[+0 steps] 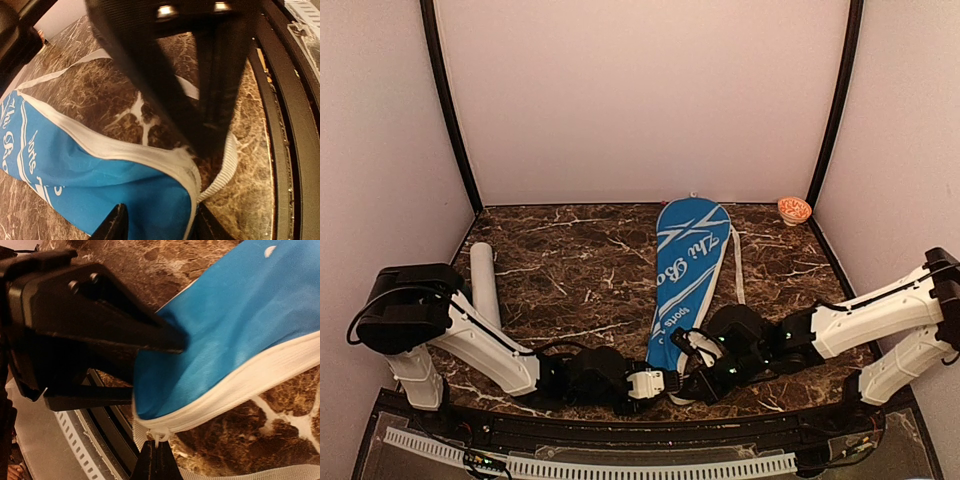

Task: Pack up the badminton gear

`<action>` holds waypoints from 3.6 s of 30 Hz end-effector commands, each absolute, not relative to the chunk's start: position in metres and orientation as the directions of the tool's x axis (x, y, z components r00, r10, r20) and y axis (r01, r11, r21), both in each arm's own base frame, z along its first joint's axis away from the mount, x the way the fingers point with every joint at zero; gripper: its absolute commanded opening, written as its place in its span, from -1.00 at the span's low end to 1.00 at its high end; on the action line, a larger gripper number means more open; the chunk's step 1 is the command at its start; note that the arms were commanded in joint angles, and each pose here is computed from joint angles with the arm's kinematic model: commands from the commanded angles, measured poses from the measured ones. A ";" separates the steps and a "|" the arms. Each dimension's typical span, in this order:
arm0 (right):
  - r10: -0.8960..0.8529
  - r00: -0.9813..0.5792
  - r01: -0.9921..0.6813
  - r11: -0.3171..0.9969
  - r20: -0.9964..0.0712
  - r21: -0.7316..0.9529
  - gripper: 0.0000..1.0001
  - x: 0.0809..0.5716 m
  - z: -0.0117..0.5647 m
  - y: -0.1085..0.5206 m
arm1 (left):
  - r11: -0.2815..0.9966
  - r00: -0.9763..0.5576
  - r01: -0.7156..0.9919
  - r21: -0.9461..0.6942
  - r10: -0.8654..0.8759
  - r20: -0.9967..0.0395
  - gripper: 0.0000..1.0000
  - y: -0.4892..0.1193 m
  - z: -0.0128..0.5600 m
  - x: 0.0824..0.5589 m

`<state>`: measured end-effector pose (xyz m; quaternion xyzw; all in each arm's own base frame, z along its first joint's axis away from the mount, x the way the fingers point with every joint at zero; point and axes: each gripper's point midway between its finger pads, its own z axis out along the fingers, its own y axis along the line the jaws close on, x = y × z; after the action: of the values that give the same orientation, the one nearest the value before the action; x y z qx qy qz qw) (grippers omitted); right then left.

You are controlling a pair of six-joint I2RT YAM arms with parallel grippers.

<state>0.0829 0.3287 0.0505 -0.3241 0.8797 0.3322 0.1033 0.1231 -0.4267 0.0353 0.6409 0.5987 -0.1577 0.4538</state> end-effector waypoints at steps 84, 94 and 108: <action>-0.291 -0.784 -0.587 0.635 -0.549 0.502 -1.00 0.336 0.038 0.483 | 0.765 -0.519 0.415 -0.492 -0.245 -0.819 0.98 -0.218 0.187 0.246; -0.139 -0.802 -0.539 0.586 -0.581 0.605 -1.00 0.369 0.068 0.525 | 0.784 -0.613 0.376 -0.494 -0.189 -0.767 0.98 -0.223 0.172 0.258; -0.093 -0.673 -0.620 0.612 -0.734 0.491 0.34 0.379 0.174 0.434 | 0.823 -0.712 0.344 -0.452 -0.086 -0.697 0.98 -0.225 0.173 0.290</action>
<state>0.3658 0.4633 0.0903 -0.1960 0.8683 0.3825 0.2477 0.2793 -0.2326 0.1686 0.0636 0.8645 -0.3061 0.3936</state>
